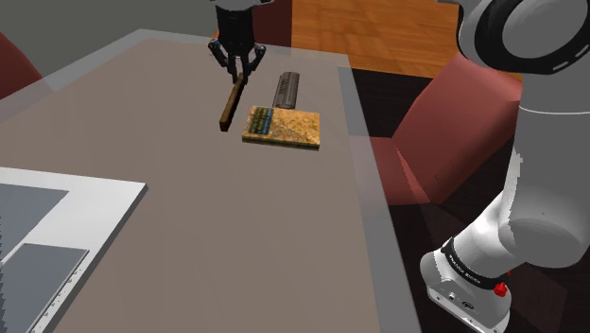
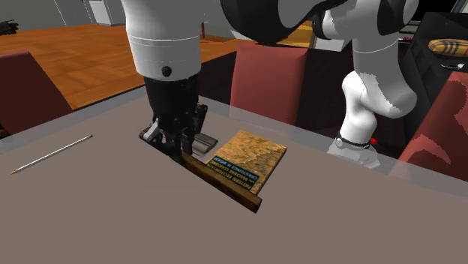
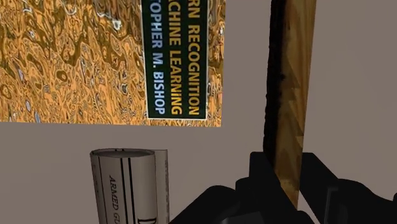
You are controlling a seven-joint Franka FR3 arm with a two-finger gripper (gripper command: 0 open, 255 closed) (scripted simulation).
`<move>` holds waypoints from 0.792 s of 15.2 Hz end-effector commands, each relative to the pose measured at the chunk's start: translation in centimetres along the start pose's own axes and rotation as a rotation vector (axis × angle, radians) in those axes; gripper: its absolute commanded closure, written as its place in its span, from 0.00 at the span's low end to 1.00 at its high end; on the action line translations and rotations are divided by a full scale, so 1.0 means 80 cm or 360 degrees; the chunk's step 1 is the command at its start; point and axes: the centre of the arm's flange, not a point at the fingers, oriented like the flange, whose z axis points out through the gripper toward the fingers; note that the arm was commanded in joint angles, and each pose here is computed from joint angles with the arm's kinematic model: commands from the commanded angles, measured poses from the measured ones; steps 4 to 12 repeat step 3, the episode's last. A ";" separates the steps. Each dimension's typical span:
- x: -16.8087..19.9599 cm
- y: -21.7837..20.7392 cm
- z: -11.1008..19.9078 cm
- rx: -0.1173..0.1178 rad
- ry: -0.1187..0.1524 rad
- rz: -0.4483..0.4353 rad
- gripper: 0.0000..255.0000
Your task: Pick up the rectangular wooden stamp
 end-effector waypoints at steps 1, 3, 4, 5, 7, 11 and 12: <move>0.001 -0.001 -0.013 0.0000 0.0000 0.0000 1.00; 0.001 -0.001 -0.014 0.0000 0.0000 0.0000 1.00; 0.001 -0.001 -0.014 0.0000 0.0000 0.0000 1.00; 0.001 -0.001 -0.014 0.0000 0.0000 0.0000 1.00; 0.001 -0.001 -0.014 0.0000 0.0000 0.0000 1.00; 0.001 -0.001 -0.014 0.0000 0.0000 0.0000 1.00; 0.001 -0.001 -0.014 0.0000 0.0000 0.0000 1.00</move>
